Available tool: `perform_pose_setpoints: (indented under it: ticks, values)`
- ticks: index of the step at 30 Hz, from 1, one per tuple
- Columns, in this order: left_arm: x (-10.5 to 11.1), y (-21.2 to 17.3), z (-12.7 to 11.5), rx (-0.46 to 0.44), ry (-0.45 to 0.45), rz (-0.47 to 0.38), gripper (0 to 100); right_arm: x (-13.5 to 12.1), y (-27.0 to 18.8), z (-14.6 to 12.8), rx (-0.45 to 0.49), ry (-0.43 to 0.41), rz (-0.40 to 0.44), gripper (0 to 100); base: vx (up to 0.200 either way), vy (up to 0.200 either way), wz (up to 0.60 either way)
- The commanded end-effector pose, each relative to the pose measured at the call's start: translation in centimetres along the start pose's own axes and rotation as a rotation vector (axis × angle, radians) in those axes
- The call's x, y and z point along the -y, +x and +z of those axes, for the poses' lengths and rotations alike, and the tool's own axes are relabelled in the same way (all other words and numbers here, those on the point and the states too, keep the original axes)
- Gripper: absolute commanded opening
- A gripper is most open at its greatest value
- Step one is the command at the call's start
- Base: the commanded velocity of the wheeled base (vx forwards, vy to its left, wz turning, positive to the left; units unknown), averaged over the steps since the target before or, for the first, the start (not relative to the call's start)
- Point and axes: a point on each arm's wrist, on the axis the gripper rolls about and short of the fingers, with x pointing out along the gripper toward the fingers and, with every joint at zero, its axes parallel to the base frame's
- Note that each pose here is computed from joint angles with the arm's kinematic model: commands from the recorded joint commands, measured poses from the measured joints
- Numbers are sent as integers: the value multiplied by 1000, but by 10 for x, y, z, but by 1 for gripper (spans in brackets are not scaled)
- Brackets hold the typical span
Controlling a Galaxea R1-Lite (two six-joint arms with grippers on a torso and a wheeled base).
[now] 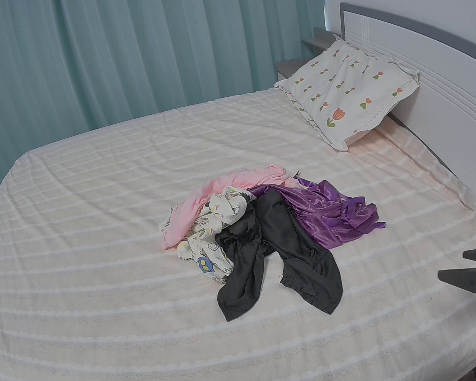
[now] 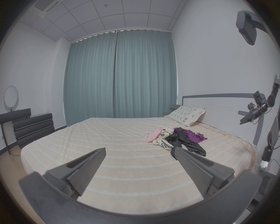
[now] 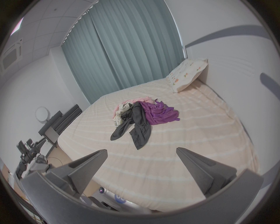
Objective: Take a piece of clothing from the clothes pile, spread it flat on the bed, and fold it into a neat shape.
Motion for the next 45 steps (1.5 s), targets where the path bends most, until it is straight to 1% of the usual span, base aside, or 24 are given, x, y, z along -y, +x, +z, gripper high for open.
perform_pose_setpoints:
  ticks: [1,3,4,5,8,9,11,12,13,15,18,23,28,36,41,43,45]
  values:
    - [0,0,-4,3,0,-1,100,4,119,-9,-204,140,51,100,0,0,0]
    - [0,0,-4,3,0,-1,100,4,145,-16,-208,152,26,100,0,0,0]
    - [0,0,-4,3,0,-1,100,4,145,-16,-208,152,26,100,0,0,0]
    - [0,0,-4,3,0,-1,100,3,164,-24,-198,169,-2,100,0,0,0]
    - [0,0,-4,3,0,-1,100,-3,189,-32,-172,199,-26,100,0,0,0]
    - [0,0,-4,3,0,-1,100,-3,190,-32,-171,202,-27,100,0,0,0]
    - [0,0,-4,3,0,1,100,-2,215,-44,-180,208,-54,100,0,0,0]
    - [0,0,-4,3,0,-1,100,-2,217,-44,-181,209,-57,100,0,0,0]
    - [0,0,-4,3,0,-1,100,-3,233,-49,-168,220,-72,100,0,0,0]
    - [0,0,-5,2,0,-1,100,-2,243,-49,-148,254,-84,100,0,0,0]
    - [0,0,-5,2,0,-1,100,-4,255,-50,-140,277,-79,100,0,0,0]
    - [0,0,-4,3,0,1,100,-4,274,-59,-151,277,-78,100,0,0,0]
    - [0,0,-4,3,0,-1,100,-6,282,-62,-156,274,-72,100,0,0,0]
    - [0,0,-4,3,0,-1,100,-8,295,-60,-142,270,-58,100,0,0,0]
    - [0,0,-4,3,0,-1,100,-10,301,-58,-151,270,-54,100,0,0,0]
    - [0,0,-4,3,0,-1,100,-17,308,-55,-135,262,-32,100,0,0,0]
    - [0,0,-4,3,0,1,100,-19,312,-56,-142,256,-27,100,0,0,0]
